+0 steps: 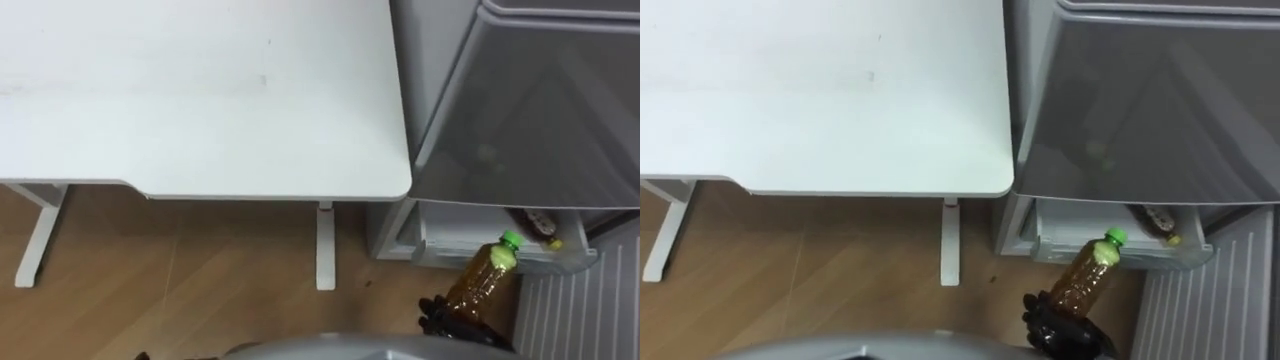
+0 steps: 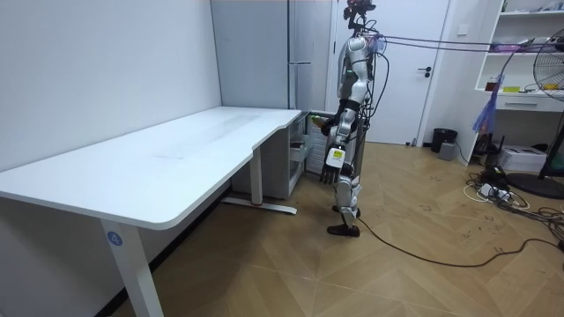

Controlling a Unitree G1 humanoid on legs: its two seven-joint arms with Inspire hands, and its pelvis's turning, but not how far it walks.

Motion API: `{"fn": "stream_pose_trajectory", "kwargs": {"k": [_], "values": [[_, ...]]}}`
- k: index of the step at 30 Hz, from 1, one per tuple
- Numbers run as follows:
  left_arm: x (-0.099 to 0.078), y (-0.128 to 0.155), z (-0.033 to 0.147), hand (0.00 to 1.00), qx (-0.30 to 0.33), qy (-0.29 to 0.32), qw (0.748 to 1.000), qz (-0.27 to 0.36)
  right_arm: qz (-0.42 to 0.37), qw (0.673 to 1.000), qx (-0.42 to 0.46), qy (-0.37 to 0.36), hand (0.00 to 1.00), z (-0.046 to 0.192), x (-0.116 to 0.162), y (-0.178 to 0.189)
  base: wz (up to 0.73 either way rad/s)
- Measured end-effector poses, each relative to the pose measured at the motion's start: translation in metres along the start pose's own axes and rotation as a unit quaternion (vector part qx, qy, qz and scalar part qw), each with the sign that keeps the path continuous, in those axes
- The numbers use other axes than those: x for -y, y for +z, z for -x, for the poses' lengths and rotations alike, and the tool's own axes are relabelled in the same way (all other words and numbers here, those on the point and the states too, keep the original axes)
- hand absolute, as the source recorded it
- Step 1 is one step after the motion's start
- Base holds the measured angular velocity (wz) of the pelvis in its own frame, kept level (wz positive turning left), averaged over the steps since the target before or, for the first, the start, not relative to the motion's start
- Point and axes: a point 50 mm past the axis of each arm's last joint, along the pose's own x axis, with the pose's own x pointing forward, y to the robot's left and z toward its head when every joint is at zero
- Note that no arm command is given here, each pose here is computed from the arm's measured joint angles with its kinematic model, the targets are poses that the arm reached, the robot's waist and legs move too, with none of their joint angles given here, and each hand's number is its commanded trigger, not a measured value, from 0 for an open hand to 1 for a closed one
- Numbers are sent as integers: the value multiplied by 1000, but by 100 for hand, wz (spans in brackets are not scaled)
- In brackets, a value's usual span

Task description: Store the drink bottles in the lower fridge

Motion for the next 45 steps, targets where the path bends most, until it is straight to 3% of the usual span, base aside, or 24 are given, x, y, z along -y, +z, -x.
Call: {"fn": "stream_pose_trajectory", "kwargs": {"k": [7, 13, 23, 28, 36, 45], "values": [[6, 3, 0, 0, 5, -13, 1000, -20, -90, 994, 12, -61, 100, 7, 18, -11, -3], [8, 1, 0, 0, 3, -14, 1000, -18, -135, 981, -31, -137, 100, 21, 36, -41, -9], [12, -25, 0, 0, -47, -14, 998, -26, -277, 941, -12, -193, 100, 28, 41, -63, -1], [9, -37, 3, 0, -64, -16, 997, -27, -288, 937, -1, -196, 100, 24, 39, -56, 0], [7, -43, 4, 0, -69, -22, 996, -43, -310, 940, 67, -129, 100, -8, 9, -5, 2], [7, -45, 5, 0, -68, -18, 996, -60, -359, 920, 145, -62, 100, -21, -12, 29, 10]]}}
